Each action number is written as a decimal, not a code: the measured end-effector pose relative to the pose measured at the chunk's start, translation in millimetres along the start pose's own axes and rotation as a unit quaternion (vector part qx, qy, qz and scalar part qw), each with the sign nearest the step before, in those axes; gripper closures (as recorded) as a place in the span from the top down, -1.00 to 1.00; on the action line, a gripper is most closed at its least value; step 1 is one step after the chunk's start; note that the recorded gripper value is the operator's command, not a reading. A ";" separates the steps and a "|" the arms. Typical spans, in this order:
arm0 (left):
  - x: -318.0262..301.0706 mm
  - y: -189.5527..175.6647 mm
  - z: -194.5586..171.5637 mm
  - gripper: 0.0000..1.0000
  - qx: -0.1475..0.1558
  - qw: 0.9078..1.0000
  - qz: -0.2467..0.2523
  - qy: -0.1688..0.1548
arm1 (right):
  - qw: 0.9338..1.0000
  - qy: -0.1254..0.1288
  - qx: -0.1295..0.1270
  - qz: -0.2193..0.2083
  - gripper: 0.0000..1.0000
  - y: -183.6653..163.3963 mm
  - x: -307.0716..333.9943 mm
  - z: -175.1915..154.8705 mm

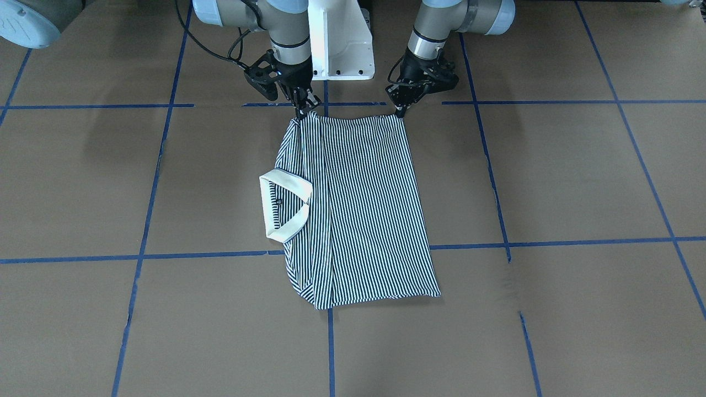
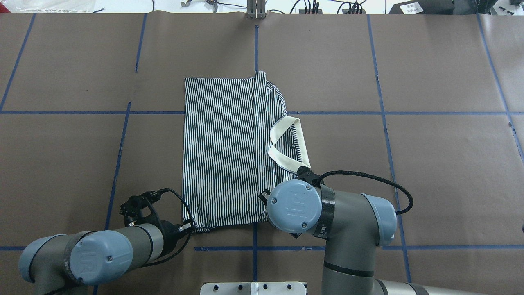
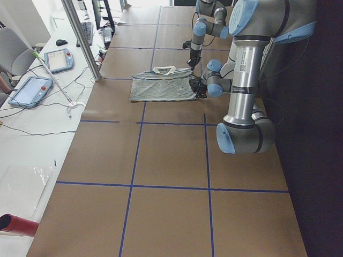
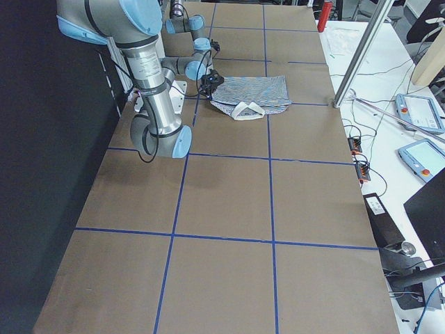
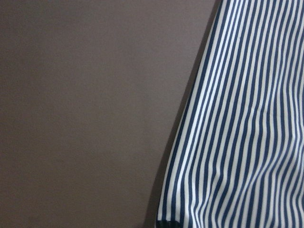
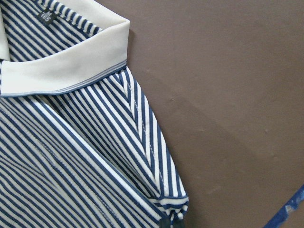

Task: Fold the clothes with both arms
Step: 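Fold the shirt in half with both grippers, carrying the collar end over, then release the shirt and lift both grippers away from it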

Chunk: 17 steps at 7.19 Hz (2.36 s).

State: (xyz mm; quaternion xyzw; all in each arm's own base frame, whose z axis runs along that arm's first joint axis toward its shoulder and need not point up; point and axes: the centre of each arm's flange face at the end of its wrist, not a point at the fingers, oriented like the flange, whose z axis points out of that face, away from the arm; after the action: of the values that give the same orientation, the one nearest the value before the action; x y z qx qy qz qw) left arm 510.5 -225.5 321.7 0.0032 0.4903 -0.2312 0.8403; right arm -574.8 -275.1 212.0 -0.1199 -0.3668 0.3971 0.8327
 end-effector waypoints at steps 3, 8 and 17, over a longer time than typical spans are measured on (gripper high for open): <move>8.7 -5.0 -39.7 -1.00 -0.006 1.000 -0.006 0.028 | 1.000 -0.003 -0.008 -0.003 -1.00 -3.4 19.7 -23.3; 67.2 -13.7 -134.2 -1.00 0.001 0.999 -0.002 0.049 | 1.000 -0.011 -0.001 -0.004 -1.00 -29.5 31.2 -90.4; 134.4 -217.2 -36.8 -0.51 0.133 0.988 0.068 0.031 | 0.998 -0.010 0.049 -0.043 0.98 -172.5 -202.5 -49.9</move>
State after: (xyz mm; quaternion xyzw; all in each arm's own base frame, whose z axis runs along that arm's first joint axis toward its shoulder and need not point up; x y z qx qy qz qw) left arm 450.6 -462.7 239.7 0.1556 0.4793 -0.2367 0.8306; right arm -524.7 -535.4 157.2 -0.0589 -0.3599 0.3798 0.8501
